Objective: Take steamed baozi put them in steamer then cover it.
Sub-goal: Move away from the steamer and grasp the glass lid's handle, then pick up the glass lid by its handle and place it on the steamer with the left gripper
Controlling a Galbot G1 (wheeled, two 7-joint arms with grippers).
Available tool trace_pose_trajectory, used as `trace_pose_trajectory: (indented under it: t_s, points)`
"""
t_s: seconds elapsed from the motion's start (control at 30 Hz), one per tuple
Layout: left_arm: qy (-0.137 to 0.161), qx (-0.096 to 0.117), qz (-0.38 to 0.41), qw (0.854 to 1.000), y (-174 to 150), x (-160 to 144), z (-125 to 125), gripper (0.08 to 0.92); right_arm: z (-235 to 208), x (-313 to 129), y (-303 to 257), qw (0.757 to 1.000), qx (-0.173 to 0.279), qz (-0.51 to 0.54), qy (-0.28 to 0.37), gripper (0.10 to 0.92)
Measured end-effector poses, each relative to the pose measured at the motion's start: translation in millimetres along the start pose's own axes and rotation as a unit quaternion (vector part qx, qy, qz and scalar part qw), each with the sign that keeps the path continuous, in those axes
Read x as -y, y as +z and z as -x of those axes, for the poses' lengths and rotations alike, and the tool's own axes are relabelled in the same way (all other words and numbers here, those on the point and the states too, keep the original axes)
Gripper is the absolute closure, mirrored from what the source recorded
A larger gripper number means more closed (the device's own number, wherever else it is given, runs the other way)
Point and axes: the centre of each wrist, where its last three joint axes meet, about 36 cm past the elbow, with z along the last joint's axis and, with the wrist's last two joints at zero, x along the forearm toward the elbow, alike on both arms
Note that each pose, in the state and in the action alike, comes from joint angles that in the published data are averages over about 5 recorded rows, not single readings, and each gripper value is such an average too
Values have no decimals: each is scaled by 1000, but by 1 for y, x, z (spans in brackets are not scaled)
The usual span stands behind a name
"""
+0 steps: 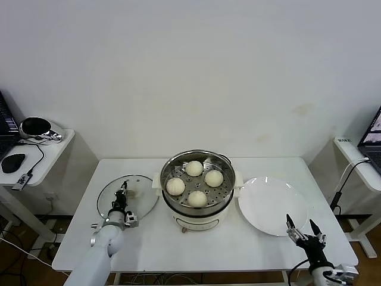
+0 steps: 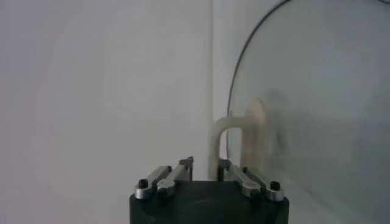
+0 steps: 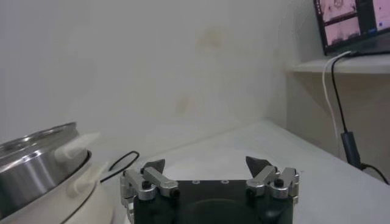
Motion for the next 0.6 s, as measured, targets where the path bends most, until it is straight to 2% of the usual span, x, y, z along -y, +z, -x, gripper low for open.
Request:
trace_pose_trajectory:
  t_s: [0.2, 0.47, 0.6]
  points:
    - [-2, -26, -9, 1000, -2, -7, -11, 861, 3, -3, -5, 1000, 8, 0, -5, 200]
    - [-9, -97, -32, 995, -16, -27, -45, 861, 9, -6, -8, 1000, 13, 4, -10, 200]
    - [-18, -125, -40, 991, -22, -45, -67, 861, 15, -7, -8, 1000, 14, 3, -11, 200]
